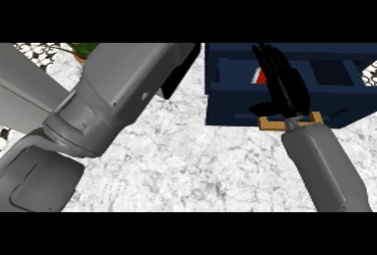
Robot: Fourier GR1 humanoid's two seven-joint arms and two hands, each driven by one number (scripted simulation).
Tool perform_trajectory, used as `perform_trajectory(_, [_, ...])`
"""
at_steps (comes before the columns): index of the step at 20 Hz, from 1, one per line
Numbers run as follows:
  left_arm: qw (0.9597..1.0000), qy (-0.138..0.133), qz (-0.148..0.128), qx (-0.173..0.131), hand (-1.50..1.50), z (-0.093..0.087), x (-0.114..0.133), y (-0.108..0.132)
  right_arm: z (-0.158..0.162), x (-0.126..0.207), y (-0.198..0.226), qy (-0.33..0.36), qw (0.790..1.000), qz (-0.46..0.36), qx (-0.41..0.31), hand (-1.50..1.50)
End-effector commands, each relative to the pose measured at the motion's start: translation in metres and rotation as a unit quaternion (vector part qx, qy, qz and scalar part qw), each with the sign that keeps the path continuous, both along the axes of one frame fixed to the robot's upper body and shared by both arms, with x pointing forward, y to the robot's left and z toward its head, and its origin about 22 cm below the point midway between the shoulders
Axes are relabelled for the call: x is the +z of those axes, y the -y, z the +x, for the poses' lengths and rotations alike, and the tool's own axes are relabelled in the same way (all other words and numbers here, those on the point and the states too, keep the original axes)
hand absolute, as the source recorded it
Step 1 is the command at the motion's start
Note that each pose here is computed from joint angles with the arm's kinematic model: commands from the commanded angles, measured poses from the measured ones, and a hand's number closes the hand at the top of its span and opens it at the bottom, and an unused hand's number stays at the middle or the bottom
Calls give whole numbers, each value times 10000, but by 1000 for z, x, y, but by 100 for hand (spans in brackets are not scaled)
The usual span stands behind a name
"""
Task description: Pick up the can, place it into the drawer and close the drawer
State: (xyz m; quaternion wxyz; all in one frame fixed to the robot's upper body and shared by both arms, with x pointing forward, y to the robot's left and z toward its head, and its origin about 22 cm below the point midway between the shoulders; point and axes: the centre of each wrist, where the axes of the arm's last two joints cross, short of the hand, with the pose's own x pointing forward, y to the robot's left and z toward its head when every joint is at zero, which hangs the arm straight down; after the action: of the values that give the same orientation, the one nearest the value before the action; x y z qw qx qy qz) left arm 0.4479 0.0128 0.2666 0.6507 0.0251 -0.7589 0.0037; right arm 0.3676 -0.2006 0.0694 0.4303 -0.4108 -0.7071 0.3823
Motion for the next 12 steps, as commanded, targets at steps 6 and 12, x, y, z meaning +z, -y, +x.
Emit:
perform_trajectory(6, [9999, -5, 59, 103, -150, 4, -3, -25, 51, -3, -14, 600, 9960, -152, -640, -150])
perform_trajectory(12, [9998, -129, 96, 126, -150, 11, -5, -67, 73, 22, -13, 925, 9927, -239, -734, -150])
